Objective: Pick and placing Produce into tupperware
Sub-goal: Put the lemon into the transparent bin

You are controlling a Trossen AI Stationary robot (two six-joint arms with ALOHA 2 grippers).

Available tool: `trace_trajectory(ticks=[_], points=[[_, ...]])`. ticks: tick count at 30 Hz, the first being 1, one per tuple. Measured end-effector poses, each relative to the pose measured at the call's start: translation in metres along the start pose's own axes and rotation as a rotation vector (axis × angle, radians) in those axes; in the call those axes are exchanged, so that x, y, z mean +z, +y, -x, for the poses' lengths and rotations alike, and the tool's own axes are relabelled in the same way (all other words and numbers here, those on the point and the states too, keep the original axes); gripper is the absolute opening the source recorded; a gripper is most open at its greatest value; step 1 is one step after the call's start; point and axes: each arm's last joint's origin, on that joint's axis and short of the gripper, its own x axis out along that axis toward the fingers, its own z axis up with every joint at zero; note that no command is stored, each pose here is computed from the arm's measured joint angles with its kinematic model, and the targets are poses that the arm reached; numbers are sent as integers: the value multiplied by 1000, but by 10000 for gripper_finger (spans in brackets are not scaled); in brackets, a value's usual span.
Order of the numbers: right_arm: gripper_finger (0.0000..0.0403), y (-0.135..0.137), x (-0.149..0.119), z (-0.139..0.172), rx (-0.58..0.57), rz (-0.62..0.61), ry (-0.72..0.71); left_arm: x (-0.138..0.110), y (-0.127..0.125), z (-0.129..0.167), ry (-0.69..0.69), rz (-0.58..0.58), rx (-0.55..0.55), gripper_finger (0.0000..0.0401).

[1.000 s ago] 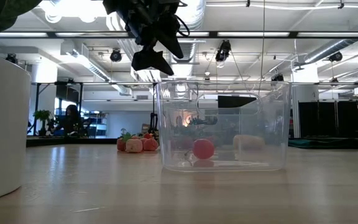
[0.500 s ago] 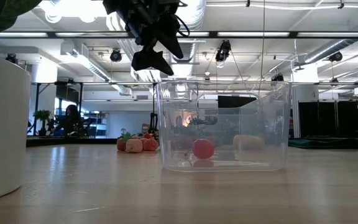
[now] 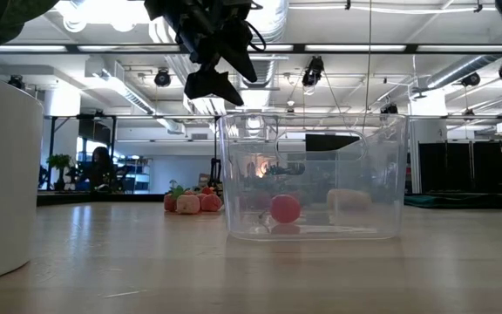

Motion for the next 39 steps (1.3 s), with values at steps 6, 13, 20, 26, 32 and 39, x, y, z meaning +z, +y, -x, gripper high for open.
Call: trace_trajectory(ticks=[6, 13, 20, 26, 32, 39], points=[[202, 21, 18, 26, 101, -41, -118, 0, 0, 0, -3, 0, -1, 240], [205, 31, 70, 52, 134, -31, -301, 3, 0, -5, -20, -4, -10, 240], [205, 31, 140, 58, 305, 33, -455, -4, -15, -8, -5, -33, -37, 240], [205, 46, 171, 45, 424, 130, -456, -22, -37, -11, 63, -37, -43, 240], [205, 77, 193, 34, 413, 188, -395, -39, -54, -12, 97, -112, 11, 240], [217, 113, 231, 34, 384, 183, -416, -54, -46, 0, 206, -230, 175, 240]])
